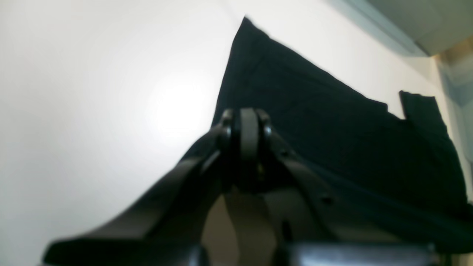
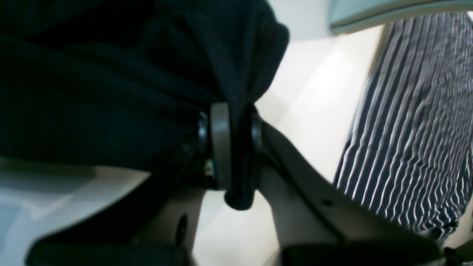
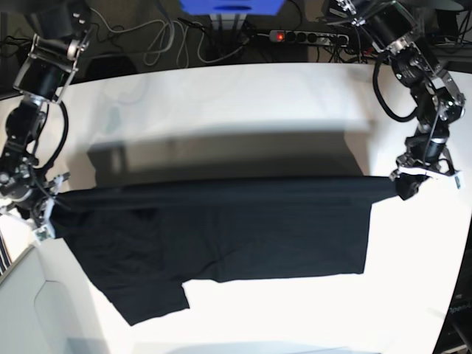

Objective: Fold the T-shirt properly
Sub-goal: 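Lift and stretch the shirt edge back toward the robot, then release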

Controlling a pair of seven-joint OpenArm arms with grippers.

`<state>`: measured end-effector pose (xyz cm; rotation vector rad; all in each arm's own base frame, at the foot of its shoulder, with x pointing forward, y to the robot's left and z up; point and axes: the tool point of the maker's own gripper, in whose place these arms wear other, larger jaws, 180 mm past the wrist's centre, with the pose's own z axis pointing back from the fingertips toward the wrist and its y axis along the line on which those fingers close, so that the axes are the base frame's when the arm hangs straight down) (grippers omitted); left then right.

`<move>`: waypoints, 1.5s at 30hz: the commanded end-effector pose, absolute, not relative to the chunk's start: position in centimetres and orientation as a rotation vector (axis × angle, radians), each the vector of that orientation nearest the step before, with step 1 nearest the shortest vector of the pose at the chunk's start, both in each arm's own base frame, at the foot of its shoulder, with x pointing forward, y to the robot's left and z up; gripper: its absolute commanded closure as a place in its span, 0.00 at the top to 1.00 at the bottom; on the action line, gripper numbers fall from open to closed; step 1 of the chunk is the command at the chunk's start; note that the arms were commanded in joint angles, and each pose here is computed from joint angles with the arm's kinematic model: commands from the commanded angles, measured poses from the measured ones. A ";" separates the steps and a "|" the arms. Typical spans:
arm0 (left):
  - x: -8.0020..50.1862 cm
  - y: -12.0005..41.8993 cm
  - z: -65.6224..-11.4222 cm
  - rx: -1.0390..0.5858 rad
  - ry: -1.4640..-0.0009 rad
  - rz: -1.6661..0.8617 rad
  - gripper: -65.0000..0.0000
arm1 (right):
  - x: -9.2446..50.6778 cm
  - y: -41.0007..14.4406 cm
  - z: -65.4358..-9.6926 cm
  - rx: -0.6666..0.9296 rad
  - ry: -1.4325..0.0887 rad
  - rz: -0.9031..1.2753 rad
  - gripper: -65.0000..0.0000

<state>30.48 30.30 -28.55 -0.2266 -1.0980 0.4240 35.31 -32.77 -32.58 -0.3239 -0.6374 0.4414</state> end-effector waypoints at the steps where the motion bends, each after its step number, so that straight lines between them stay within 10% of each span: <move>1: 30.8 30.9 -26.9 -0.204 -1.152 0.411 0.00 | 35.3 -34.9 -30.8 -0.386 -0.646 0.421 0.00; 45: 14.2 31.1 -38.0 -0.118 -0.771 0.646 0.00 | 18.2 -33.8 -39.5 -0.328 -0.364 0.369 0.00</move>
